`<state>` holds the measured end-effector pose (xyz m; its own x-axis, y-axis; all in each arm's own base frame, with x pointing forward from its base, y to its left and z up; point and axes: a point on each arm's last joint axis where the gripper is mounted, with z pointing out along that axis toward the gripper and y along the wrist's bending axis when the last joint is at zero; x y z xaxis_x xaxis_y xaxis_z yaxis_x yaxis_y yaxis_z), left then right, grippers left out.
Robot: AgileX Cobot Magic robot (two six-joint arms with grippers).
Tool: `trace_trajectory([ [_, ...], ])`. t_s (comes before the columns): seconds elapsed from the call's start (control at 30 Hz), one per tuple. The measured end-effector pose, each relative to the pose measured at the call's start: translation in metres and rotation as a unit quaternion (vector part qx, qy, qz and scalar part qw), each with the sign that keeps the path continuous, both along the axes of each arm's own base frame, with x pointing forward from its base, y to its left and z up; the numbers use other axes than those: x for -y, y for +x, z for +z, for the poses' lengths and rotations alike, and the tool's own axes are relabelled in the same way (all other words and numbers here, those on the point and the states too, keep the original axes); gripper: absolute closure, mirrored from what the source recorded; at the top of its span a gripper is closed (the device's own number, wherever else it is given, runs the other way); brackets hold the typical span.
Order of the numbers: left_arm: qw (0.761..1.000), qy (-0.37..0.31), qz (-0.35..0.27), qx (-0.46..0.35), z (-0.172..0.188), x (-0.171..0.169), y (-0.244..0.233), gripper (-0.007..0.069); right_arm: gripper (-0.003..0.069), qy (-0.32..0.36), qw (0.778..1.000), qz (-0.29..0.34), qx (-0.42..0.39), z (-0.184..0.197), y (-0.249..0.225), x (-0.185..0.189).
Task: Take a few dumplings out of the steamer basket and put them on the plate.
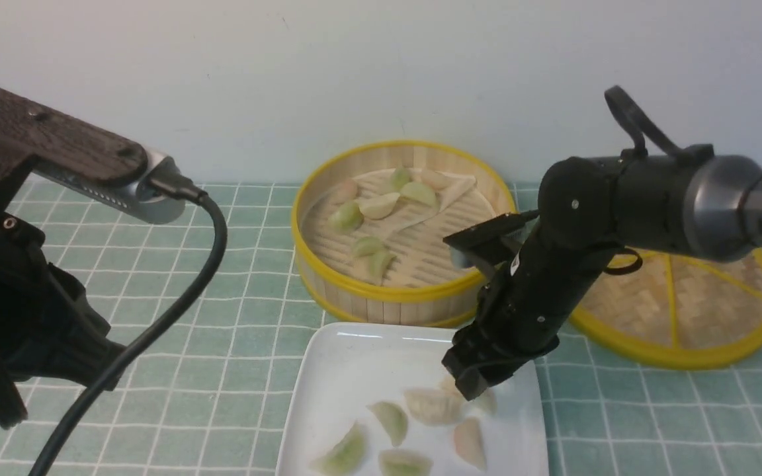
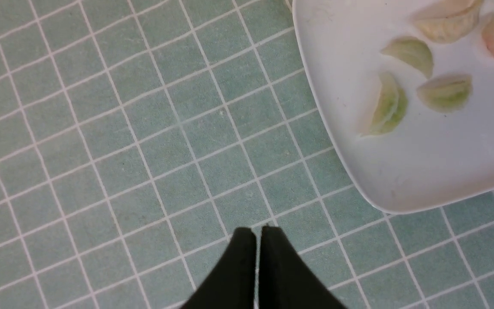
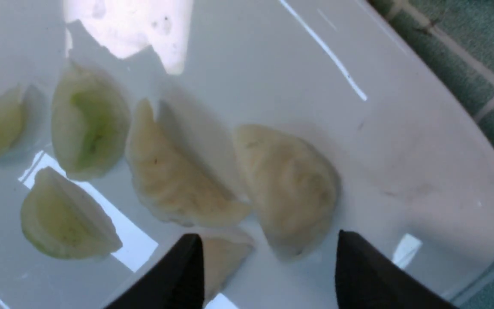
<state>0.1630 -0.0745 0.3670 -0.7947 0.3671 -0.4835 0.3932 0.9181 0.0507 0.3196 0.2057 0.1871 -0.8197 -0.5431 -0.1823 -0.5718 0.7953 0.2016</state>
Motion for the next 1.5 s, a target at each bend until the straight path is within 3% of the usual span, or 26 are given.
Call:
trace_trajectory([
  [0.13,1.000,0.000,0.000,0.000,0.000,0.000,0.000,0.0631,0.0272,-0.003,1.000,-0.004,-0.005,0.026,-0.001,0.001],
  [0.37,1.000,-0.013,-0.002,0.021,0.002,0.002,0.003,0.0631,0.0635,0.039,0.984,-0.037,0.172,0.170,-0.054,0.044],
  [0.47,0.999,-0.028,-0.004,0.035,0.004,0.005,0.005,0.0631,0.0664,0.082,0.961,-0.066,0.255,0.220,-0.099,0.073],
  [0.6,0.996,-0.063,-0.014,0.062,0.008,0.011,0.009,0.0631,0.0672,0.154,0.916,-0.085,0.361,0.253,-0.163,0.111],
  [0.63,0.995,-0.073,-0.018,0.072,0.010,0.013,0.010,0.0631,0.0672,0.178,0.897,-0.091,0.395,0.254,-0.188,0.126],
  [0.67,0.994,-0.078,-0.019,0.074,0.010,0.014,0.010,0.0631,0.0672,0.181,0.893,-0.092,0.401,0.254,-0.191,0.128],
  [0.7,0.992,-0.092,-0.026,0.085,0.012,0.016,0.011,0.0631,0.0672,0.208,0.867,-0.096,0.443,0.248,-0.217,0.144],
  [0.87,0.986,-0.118,-0.044,0.113,0.017,0.021,0.014,0.0631,0.0672,0.279,0.786,-0.117,0.539,0.202,-0.271,0.177],
  [0.9,0.985,-0.118,-0.045,0.115,0.017,0.022,0.014,0.0631,0.0672,0.281,0.784,-0.118,0.540,0.196,-0.274,0.179],
  [1.07,0.982,-0.123,-0.051,0.132,0.020,0.023,0.016,0.0631,0.0672,0.329,0.732,-0.150,0.577,0.138,-0.300,0.197],
  [1.13,0.982,-0.124,-0.051,0.133,0.020,0.023,0.016,0.0631,0.0672,0.334,0.720,-0.160,0.586,0.128,-0.303,0.201],
  [1.3,0.977,-0.134,-0.054,0.159,0.017,0.019,0.009,0.0631,0.0672,0.326,0.720,-0.182,0.585,0.113,-0.297,0.202],
  [1.5,0.952,-0.180,-0.047,0.244,-0.004,-0.001,-0.031,0.0631,0.0672,0.333,0.712,-0.186,0.590,0.115,-0.297,0.202],
])
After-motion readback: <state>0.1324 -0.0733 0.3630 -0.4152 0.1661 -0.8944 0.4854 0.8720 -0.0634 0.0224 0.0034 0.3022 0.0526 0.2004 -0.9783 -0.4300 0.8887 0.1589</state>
